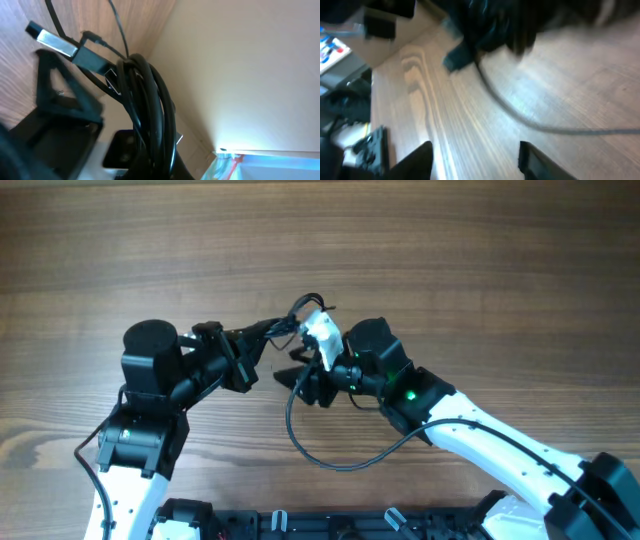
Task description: Untangle cables
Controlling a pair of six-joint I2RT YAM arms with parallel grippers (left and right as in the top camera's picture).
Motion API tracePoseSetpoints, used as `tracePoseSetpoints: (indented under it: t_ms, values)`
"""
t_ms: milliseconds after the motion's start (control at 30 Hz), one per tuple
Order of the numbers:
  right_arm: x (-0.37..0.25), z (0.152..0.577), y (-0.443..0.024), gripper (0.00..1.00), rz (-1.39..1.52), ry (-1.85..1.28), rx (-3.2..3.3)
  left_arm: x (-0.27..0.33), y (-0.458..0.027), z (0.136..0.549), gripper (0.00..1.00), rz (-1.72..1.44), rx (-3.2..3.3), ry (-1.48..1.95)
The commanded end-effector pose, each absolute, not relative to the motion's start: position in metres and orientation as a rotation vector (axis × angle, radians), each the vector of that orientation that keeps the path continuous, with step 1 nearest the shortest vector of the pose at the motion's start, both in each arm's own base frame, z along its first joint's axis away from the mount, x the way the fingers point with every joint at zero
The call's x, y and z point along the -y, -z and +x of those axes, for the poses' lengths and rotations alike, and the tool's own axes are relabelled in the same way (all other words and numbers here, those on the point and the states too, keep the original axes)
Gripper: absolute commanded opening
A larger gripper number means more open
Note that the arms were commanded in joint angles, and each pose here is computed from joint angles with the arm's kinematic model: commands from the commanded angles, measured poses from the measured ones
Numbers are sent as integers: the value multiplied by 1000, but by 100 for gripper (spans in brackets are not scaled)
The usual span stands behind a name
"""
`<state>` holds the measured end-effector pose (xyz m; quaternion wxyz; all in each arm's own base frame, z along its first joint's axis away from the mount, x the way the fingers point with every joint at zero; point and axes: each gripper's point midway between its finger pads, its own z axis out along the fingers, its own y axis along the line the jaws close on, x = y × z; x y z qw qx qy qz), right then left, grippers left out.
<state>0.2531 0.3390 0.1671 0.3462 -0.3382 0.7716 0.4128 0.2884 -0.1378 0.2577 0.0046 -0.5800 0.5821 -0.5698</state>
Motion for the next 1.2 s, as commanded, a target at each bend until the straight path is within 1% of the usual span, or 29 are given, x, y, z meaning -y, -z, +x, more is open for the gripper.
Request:
tracePoseSetpoints:
  t_ms: [0, 33, 100, 133, 167, 200, 233, 267, 300, 433, 533, 600, 633, 700, 767, 800, 900, 1167]
  values:
    - [-337, 236, -170, 59, -938, -1117, -2012, 120, -271, 296, 4, -1989, -1633, 1851]
    - [-337, 237, -168, 59, -927, -1112, -2026, 117, -271, 296, 4, -1993, -1623, 1855]
    - [-329, 249, -160, 58, -772, -1077, -2131, 111, -271, 298, 4, -1994, -1607, 1851]
    - [-325, 254, -156, 62, -656, -1085, -2200, 110, -272, 299, 4, -1968, -1615, 1846]
    - [-321, 255, -153, 79, -502, -1137, -2289, 108, -273, 300, 4, -1933, -1624, 1841]
    - [-316, 254, -147, 92, -252, -1229, -2422, 108, -276, 301, 4, -1871, -1645, 1833]
    - [-313, 250, -143, 94, -68, -1301, -2512, 108, -277, 301, 4, -1827, -1665, 1827]
    - [-313, 245, -143, 100, 64, -1379, -2575, 109, -277, 300, 4, -1806, -1682, 1827]
    - [-317, 235, -146, 99, 216, -1488, -2643, 112, -278, 298, 4, -1786, -1706, 1836]
    - [-319, 242, -147, 100, 605, -1540, -2658, 117, -279, 296, 4, -1762, -1737, 1849]
    - [-321, 242, -143, 99, 1016, -1600, -2676, 123, -279, 293, 4, -1701, -1785, 1842]
    - [-324, 246, -142, 91, 1256, -1638, -2644, 127, -279, 291, 4, -1658, -1814, 1836]
    - [-326, 248, -142, 89, 1329, -1655, -2626, 128, -279, 291, 4, -1644, -1823, 1833]
    - [-332, 255, -145, 88, 1426, -1709, -2579, 129, -279, 290, 4, -1611, -1840, 1824]
    - [-337, 262, -151, 87, 1451, -1777, -2531, 129, -279, 290, 4, -1580, -1854, 1817]
    - [-340, 264, -154, 85, 1446, -1804, -2515, 130, -279, 290, 4, -1577, -1859, 1820]
    - [-347, 272, -163, 84, 1377, -1884, -2465, 135, -279, 287, 4, -1565, -1881, 1832]
    - [-366, 282, -153, 79, 1300, -1945, -2407, 156, -277, 280, 4, -1573, -1920, 1835]
